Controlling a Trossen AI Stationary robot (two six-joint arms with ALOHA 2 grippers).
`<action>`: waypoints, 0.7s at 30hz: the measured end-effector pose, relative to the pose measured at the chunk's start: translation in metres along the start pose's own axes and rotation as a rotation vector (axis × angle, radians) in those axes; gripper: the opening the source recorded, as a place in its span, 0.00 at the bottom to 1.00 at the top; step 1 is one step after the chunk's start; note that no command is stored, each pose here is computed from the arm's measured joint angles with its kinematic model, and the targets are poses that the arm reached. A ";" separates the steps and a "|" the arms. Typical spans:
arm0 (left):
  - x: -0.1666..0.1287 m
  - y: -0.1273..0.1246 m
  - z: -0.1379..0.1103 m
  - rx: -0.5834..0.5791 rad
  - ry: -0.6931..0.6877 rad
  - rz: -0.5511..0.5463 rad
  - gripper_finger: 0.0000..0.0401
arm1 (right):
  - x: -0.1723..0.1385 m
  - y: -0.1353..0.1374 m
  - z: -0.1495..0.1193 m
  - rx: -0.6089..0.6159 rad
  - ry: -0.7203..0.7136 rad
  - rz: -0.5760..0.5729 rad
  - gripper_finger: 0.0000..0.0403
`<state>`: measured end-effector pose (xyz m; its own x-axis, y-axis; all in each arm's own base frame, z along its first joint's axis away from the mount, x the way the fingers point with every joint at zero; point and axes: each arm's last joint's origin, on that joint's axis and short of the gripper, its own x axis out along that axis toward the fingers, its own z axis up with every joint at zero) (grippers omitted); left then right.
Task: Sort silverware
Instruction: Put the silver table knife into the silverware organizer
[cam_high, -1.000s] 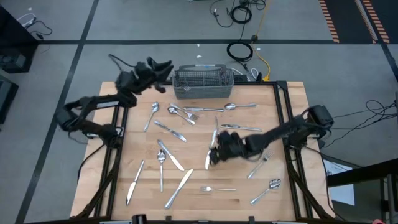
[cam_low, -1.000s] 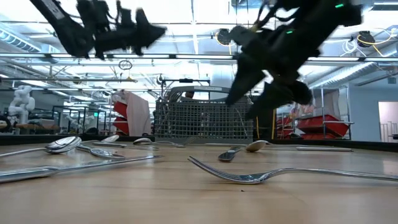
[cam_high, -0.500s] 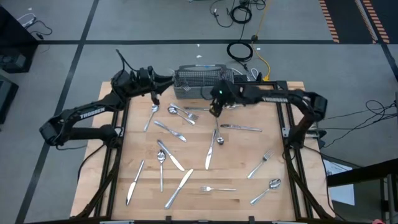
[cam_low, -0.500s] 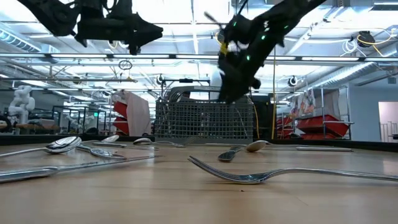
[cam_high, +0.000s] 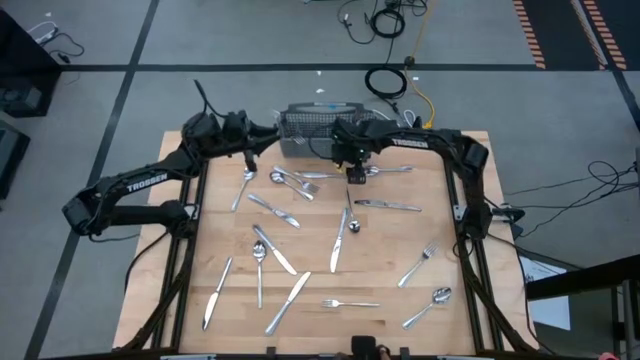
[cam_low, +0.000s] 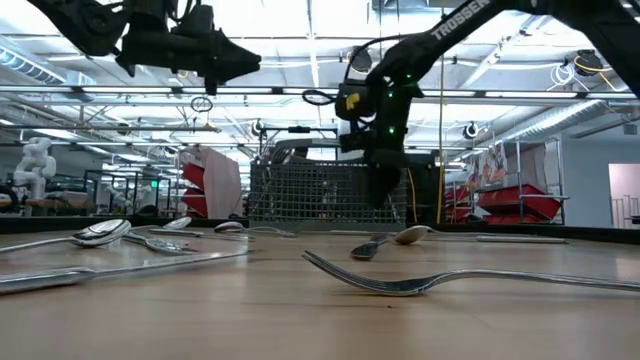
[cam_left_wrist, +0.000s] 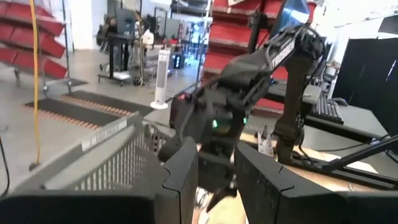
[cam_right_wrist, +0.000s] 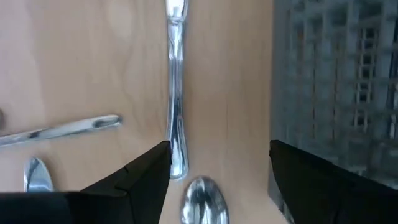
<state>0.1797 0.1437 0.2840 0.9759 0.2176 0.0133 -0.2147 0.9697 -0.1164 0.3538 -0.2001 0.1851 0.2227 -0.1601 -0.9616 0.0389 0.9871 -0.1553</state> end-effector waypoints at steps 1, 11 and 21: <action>0.000 0.000 -0.001 -0.005 0.010 0.006 0.28 | 0.001 -0.001 0.002 -0.001 -0.006 0.008 0.65; 0.000 0.002 -0.005 -0.018 0.039 0.058 0.28 | 0.001 0.025 0.017 -0.009 -0.007 0.036 0.65; 0.002 -0.002 -0.007 -0.024 0.058 0.037 0.28 | -0.003 0.062 0.026 -0.088 0.103 -0.149 0.60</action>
<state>0.1822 0.1412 0.2774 0.9681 0.2457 -0.0485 -0.2501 0.9580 -0.1400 0.3808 -0.1389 0.1840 0.1196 -0.3076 -0.9440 -0.0228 0.9497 -0.3124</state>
